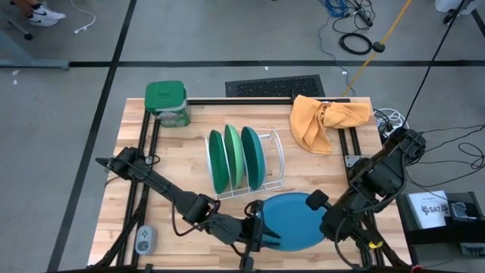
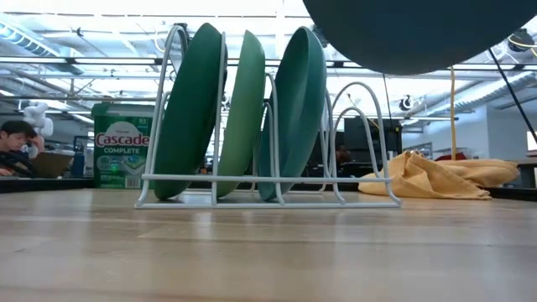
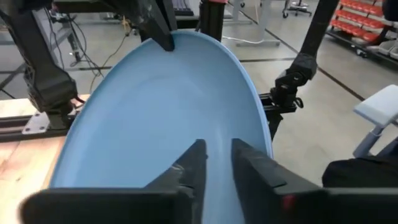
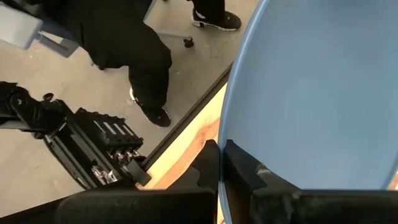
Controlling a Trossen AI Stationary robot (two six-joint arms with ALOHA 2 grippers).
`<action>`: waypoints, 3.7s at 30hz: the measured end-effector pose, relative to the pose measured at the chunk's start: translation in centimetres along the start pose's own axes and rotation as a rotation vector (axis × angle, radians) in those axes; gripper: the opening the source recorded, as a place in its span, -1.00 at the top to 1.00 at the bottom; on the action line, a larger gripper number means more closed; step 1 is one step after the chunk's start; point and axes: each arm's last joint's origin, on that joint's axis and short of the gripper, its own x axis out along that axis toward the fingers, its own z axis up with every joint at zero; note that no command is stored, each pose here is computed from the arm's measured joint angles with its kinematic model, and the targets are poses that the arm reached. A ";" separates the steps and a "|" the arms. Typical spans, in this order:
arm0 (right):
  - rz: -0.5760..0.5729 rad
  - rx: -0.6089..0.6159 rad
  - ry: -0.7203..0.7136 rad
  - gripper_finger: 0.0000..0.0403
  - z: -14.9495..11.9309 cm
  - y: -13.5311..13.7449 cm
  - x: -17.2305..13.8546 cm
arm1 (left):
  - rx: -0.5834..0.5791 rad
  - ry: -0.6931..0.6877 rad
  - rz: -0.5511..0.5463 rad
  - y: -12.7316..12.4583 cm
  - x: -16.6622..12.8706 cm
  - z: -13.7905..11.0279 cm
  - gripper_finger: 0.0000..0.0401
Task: Sort dishes
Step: Put the blue plate in the dish rack
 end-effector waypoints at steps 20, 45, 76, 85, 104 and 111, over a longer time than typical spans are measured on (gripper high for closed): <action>0.030 0.020 0.027 1.00 -0.2 0.9 0.2 | -0.077 -0.028 -0.154 -0.2 -0.3 0.9 -0.09; 0.029 0.007 0.006 0.96 0.0 0.4 0.1 | -0.045 0.054 -0.115 0.9 1.5 -1.0 0.91; -0.380 0.170 0.022 0.16 -2.4 4.9 0.2 | -0.046 -0.016 0.017 -1.4 -6.8 3.9 0.98; -0.439 0.147 -0.026 0.16 -2.8 6.5 0.2 | 0.018 -0.066 -0.005 -2.2 -8.5 4.9 0.98; -0.540 0.138 -0.188 0.16 -3.2 9.1 0.1 | 0.077 -0.459 0.114 -2.0 -15.0 10.8 0.98; -0.570 0.137 -0.215 0.16 -3.0 9.1 0.1 | 0.010 -0.576 0.205 -0.9 -15.3 12.1 0.98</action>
